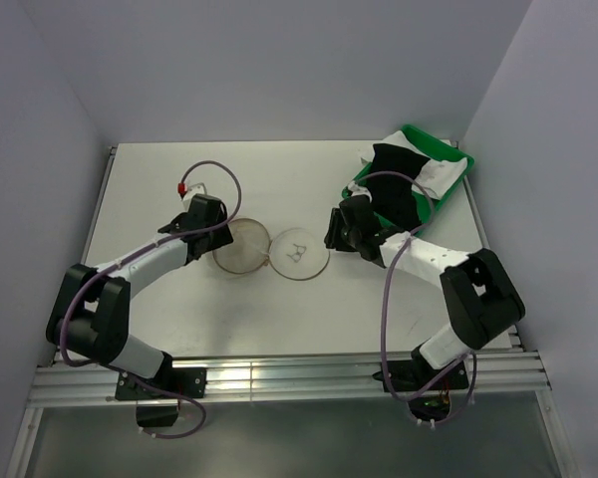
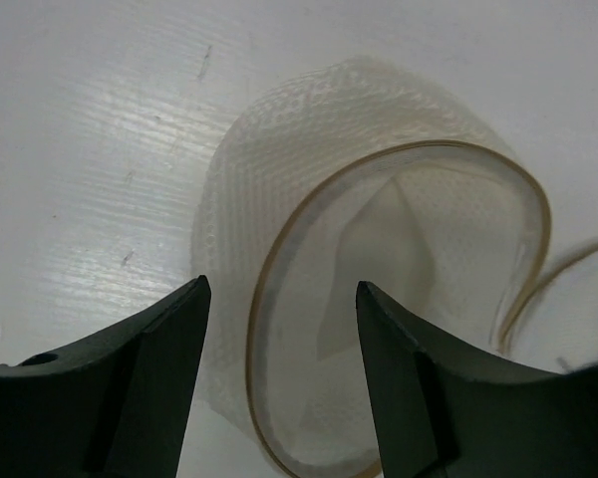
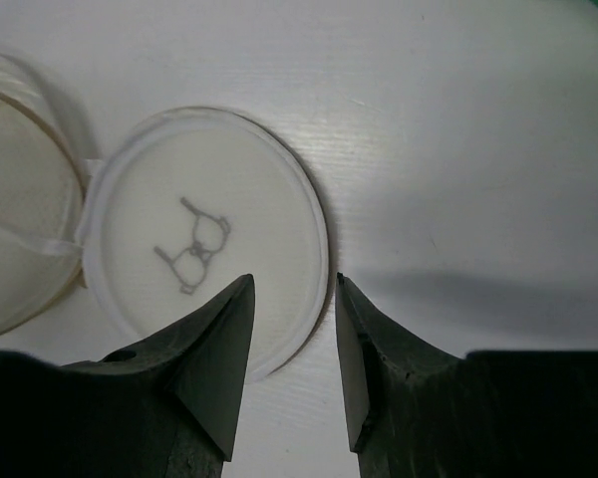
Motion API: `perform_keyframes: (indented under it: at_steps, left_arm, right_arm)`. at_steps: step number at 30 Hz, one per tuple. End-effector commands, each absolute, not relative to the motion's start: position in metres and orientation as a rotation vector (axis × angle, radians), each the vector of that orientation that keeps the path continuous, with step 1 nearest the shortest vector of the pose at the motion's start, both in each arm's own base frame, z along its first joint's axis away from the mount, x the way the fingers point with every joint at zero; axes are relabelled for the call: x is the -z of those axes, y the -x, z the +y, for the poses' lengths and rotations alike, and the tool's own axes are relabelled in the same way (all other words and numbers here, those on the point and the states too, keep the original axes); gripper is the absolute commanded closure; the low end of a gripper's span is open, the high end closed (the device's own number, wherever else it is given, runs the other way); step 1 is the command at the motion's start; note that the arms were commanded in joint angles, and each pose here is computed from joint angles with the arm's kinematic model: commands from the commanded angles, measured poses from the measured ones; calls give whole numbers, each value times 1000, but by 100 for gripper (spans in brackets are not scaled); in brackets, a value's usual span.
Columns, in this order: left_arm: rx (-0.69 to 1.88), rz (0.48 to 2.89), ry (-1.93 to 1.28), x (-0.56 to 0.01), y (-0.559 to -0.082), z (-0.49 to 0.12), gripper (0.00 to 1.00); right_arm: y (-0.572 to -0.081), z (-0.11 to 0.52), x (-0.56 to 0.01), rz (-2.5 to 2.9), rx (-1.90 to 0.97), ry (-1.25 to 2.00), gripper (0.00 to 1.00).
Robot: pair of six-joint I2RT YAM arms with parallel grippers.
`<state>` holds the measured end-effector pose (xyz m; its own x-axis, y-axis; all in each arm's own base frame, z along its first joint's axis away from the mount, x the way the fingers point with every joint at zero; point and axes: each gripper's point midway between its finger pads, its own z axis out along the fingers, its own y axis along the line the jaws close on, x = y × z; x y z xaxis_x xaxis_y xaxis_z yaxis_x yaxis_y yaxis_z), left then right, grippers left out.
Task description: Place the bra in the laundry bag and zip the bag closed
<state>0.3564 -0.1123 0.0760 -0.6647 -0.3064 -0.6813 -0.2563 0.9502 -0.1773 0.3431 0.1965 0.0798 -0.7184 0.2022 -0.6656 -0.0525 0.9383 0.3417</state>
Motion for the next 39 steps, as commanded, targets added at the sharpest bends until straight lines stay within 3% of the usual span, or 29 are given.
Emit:
perform_keyframes:
  at_steps: [1,3,6,10,14,17,18,21,31,35,36,37,39]
  left_arm:
    - [131,2284,409,-80,-366,-112,34]
    - [148,2298,396,-74,-366,-113,38]
    - [183,2293,376,-71,-370,-117,55]
    - [231,2315,361,-63,-367,-124,63]
    - [224,2323,380,-55,-360,-121,78]
    - [239,2325,389,-55,-355,-121,100]
    - [264,2306,390,-59,-356,-124,100]
    - [351,2257,387,-76,-350,-130,100]
    - [365,2094,477,-116,-329,-109,100]
    - [446,2040,478,-139,-326,-115,100]
    - [479,2015,473,-148,-324,-117,99]
    - [512,2008,465,-153,-322,-121,83]
    - [561,1970,442,-170,-319,-126,66]
  right_arm:
    - [-358,202,-86,2309,-413,-109,55]
    - [-359,204,-84,2316,-409,-102,55]
    - [-359,203,-76,2338,-390,-102,56]
    - [-359,196,-67,2355,-334,-118,57]
    - [-356,195,-56,2373,-324,-129,57]
    - [-355,194,-55,2373,-319,-130,56]
    - [-354,193,-55,2374,-318,-133,56]
    - [-351,188,-48,2382,-295,-150,39]
    - [-323,204,-40,2430,-422,-127,50]
    - [-321,205,-64,2390,-454,-111,49]
    - [-329,196,-79,2340,-412,-125,45]
    - [-335,192,-88,2319,-394,-135,41]
    - [-352,178,-115,2262,-381,-175,34]
